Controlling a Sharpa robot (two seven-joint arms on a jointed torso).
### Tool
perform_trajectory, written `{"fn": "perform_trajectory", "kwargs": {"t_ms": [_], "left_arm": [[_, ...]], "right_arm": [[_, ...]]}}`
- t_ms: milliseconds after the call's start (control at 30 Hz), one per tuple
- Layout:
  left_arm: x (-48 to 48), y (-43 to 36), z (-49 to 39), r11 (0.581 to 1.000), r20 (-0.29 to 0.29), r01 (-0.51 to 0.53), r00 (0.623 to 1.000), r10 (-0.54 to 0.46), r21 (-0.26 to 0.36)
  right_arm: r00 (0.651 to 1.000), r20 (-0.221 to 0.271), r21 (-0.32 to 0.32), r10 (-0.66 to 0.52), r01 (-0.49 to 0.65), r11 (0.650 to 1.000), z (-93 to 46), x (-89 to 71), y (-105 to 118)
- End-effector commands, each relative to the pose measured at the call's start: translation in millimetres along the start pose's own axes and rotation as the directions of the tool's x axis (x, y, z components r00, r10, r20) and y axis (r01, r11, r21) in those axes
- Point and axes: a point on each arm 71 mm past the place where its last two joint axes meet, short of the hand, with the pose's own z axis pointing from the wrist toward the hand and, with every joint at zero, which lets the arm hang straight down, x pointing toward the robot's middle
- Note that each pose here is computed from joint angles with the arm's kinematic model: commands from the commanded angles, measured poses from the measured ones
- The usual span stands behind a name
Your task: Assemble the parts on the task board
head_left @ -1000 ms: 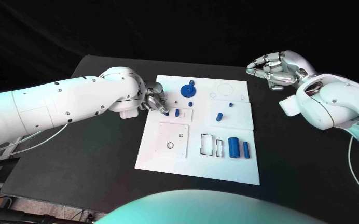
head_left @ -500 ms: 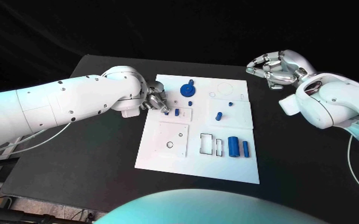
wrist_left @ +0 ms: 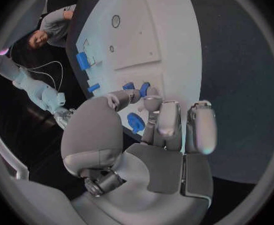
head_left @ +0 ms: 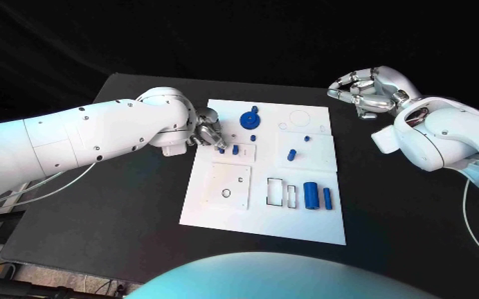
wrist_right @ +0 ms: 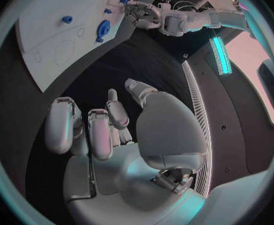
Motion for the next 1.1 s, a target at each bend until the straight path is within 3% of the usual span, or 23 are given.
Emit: {"fn": "perform_trajectory", "kwargs": {"t_ms": [33, 633, 1100], "left_arm": [[11.2, 3.1, 3.9, 1.0, -0.061, -0.005, 0.998, 0.003, -0.019], [6.2, 14.7, 4.9, 0.999, -0.045, 0.008, 0.999, -0.01, -0.05], [-3.7, 18.9, -1.4, 0.995, 0.042, 0.099, 0.994, -0.099, -0.008]], "right_arm": [[1.0, -0.016, -0.011, 0.001, -0.002, 1.0, -0.2, 1.4, 1], [1.0, -0.014, -0.018, 0.003, -0.003, 1.0, -0.7, 0.4, 1], [1.0, -0.009, -0.015, 0.002, -0.002, 1.0, -1.2, -1.0, -1]]}}
